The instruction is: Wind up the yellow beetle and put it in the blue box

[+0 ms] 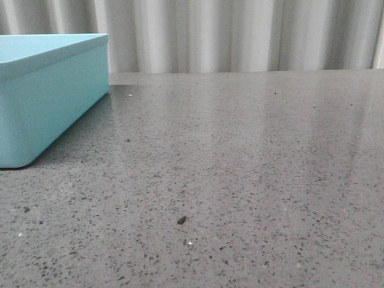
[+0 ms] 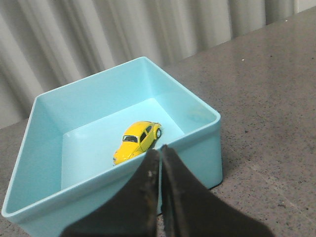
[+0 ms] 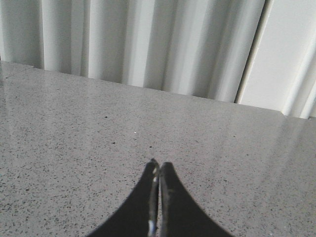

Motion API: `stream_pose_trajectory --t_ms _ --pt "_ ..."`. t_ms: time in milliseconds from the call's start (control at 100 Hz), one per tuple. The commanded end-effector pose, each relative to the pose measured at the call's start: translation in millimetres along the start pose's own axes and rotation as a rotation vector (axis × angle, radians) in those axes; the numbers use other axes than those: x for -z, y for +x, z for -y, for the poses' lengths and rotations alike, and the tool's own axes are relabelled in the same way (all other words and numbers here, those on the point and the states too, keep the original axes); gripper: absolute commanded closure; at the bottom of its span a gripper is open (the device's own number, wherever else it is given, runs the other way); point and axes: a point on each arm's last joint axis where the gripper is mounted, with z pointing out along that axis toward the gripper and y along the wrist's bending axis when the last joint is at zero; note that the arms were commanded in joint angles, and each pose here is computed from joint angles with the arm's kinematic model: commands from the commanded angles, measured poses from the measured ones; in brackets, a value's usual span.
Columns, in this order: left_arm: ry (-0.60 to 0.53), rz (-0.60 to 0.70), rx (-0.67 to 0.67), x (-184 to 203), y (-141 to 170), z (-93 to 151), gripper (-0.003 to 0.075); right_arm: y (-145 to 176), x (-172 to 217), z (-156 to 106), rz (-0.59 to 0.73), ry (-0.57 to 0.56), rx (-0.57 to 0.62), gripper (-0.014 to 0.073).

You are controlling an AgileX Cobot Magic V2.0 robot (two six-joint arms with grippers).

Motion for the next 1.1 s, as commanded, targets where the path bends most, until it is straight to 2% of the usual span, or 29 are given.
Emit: stream_pose_trajectory --t_ms 0,520,680,760,900,1000,1090 --pt "-0.027 0.089 0.029 2.1 -13.6 -3.4 0.0741 -15.9 0.5 1.4 0.101 0.002 0.018 0.0656" --pt "-0.032 0.091 0.024 2.1 -13.8 -3.8 0.0741 -15.9 0.5 1.4 0.101 0.002 0.018 0.0656" --pt "-0.115 0.175 -0.018 -0.7 -16.6 -10.8 0.0741 -15.9 0.5 1.4 0.101 0.002 0.018 0.0656" --pt "-0.228 0.286 -0.080 -3.3 -17.7 -18.0 0.0741 -15.9 0.5 1.4 0.101 0.002 0.018 0.0656" --pt "-0.379 0.457 -0.109 -6.8 -11.5 -23.9 0.0741 -15.9 0.5 1.4 0.101 0.002 0.018 0.0656" --pt "-0.418 0.481 -0.055 -10.3 1.4 -23.7 0.0741 -15.9 0.5 1.4 0.101 0.002 0.018 0.0656" --pt "-0.409 0.470 0.056 -15.0 15.2 -22.2 0.0741 -15.9 0.5 1.4 0.101 0.002 0.018 0.0656"
